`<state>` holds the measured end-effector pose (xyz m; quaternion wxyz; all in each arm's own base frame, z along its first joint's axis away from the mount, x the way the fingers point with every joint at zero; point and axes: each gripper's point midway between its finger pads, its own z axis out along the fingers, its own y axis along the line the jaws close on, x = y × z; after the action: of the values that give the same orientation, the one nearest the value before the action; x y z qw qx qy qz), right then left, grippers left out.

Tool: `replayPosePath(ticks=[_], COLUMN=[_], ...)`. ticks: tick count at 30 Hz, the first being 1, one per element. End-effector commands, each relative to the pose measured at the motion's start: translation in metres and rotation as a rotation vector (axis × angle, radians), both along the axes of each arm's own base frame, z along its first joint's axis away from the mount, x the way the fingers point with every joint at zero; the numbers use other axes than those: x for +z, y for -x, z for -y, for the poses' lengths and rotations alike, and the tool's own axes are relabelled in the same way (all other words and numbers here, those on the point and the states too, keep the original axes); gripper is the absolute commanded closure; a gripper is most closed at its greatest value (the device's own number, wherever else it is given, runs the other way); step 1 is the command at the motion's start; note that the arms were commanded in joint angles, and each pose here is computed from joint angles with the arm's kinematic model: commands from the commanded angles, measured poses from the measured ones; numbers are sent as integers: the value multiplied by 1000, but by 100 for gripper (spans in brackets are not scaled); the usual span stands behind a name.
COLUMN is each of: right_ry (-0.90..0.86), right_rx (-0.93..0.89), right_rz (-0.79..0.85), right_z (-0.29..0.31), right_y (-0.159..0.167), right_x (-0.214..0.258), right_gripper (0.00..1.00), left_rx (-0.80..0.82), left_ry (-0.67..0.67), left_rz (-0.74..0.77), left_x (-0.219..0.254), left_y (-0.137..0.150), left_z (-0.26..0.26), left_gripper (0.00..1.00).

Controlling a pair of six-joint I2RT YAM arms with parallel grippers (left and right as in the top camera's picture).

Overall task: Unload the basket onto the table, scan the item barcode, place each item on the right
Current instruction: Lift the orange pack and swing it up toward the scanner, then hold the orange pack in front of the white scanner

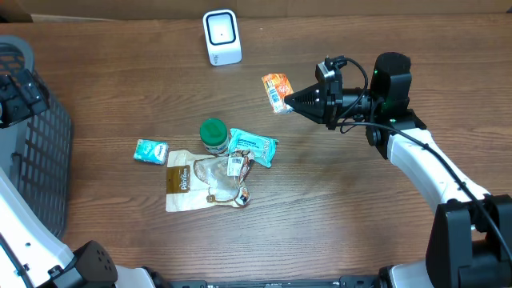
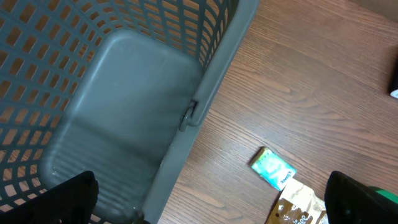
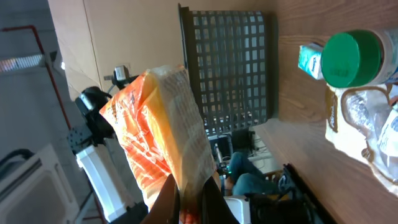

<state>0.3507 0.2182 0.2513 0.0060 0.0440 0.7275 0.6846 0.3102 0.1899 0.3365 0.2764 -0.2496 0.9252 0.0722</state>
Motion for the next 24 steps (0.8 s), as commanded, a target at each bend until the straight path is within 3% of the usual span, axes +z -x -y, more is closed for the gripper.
replayPosePath(ticks=[1, 14, 19, 24], right_ry=[9, 405, 632, 942], right_rx=[4, -152, -202, -273], right_rz=[125, 36, 92, 259], right_z=[1, 18, 32, 41], right_y=[1, -1, -16, -47], right_x=[9, -89, -80, -32], right_gripper=[96, 96, 96, 96], left_rx=[-7, -7, -7, -7], left_ry=[-12, -12, -12, -12], left_rz=[2, 2, 2, 2], left_x=[2, 2, 2, 2], left_y=[-1, -1, -1, -1], left_z=[-2, -2, -2, -2], left_gripper=[0, 0, 0, 0])
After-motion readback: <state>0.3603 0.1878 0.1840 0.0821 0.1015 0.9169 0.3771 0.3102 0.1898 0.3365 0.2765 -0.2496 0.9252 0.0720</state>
